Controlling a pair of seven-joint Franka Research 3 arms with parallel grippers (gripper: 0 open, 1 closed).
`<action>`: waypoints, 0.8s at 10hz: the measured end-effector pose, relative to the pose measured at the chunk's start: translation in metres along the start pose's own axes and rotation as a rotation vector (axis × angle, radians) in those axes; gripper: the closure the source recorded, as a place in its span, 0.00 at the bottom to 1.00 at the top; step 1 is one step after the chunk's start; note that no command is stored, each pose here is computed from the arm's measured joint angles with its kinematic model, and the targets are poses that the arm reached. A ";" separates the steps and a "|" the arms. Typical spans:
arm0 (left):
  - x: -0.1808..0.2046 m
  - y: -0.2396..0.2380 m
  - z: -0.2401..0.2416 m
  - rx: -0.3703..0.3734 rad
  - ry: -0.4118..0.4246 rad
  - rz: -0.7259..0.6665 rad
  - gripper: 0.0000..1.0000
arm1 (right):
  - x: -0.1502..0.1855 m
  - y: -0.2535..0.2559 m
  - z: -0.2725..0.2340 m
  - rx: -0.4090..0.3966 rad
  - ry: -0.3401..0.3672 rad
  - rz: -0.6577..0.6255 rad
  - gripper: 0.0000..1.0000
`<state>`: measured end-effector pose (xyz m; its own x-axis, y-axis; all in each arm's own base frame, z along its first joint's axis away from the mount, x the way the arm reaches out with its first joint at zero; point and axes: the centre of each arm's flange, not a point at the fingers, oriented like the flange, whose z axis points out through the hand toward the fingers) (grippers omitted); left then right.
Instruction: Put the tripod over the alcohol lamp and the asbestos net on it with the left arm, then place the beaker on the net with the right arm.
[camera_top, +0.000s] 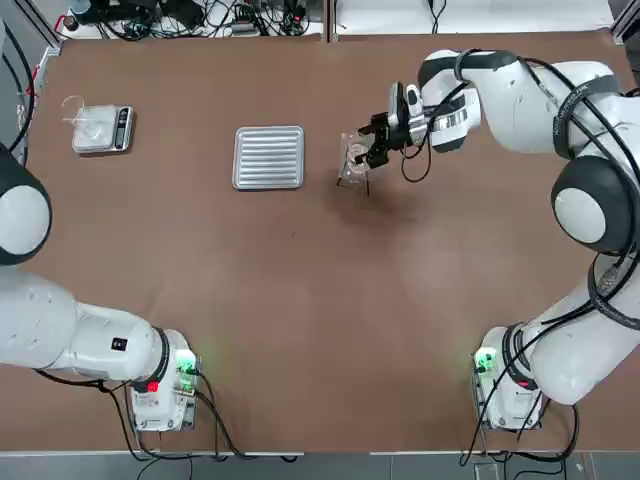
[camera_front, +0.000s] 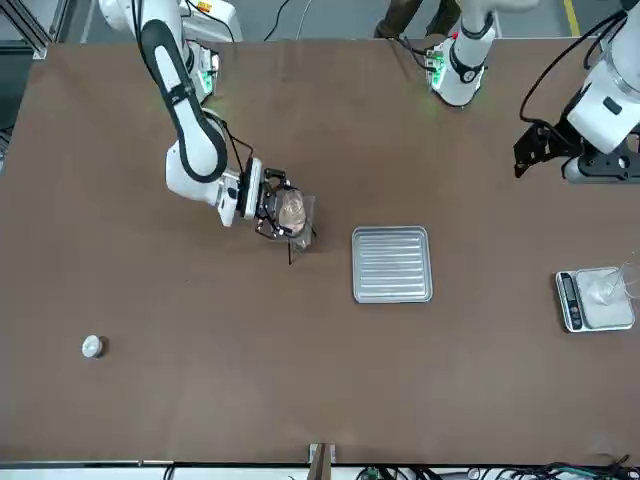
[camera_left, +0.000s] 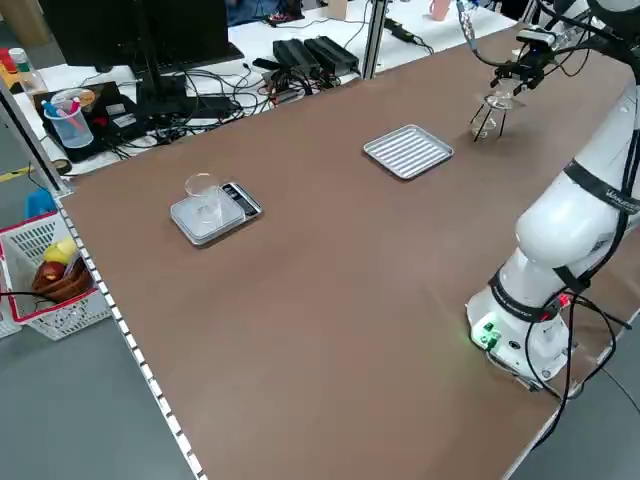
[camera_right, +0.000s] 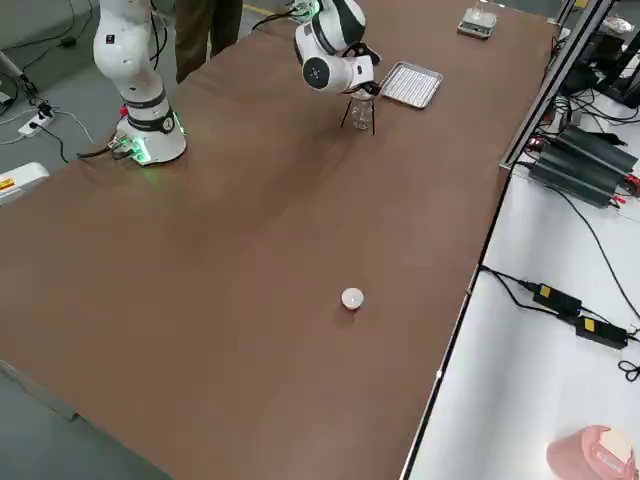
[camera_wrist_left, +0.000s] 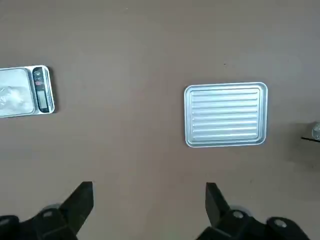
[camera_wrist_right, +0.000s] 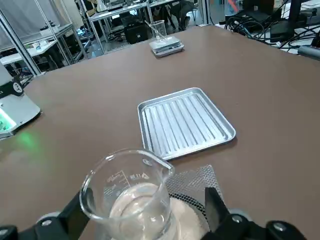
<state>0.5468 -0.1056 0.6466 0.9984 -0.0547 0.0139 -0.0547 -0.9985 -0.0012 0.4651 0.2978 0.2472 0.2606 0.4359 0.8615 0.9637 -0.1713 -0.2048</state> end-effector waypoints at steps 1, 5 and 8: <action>0.000 0.003 0.000 0.000 0.000 0.005 0.01 | -0.001 0.000 -0.001 -0.001 0.000 0.003 0.00; 0.000 0.001 -0.001 0.000 0.001 0.001 0.01 | -0.011 0.012 -0.017 -0.012 0.025 0.036 0.00; 0.000 0.001 -0.002 -0.001 0.005 0.001 0.01 | -0.018 0.023 -0.037 -0.012 0.084 0.075 0.00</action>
<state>0.5467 -0.1063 0.6488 0.9983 -0.0560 0.0186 -0.0560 -0.9984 -0.0006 0.4801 0.2534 0.2438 0.3259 0.3454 0.8801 0.9407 -0.2113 -0.2654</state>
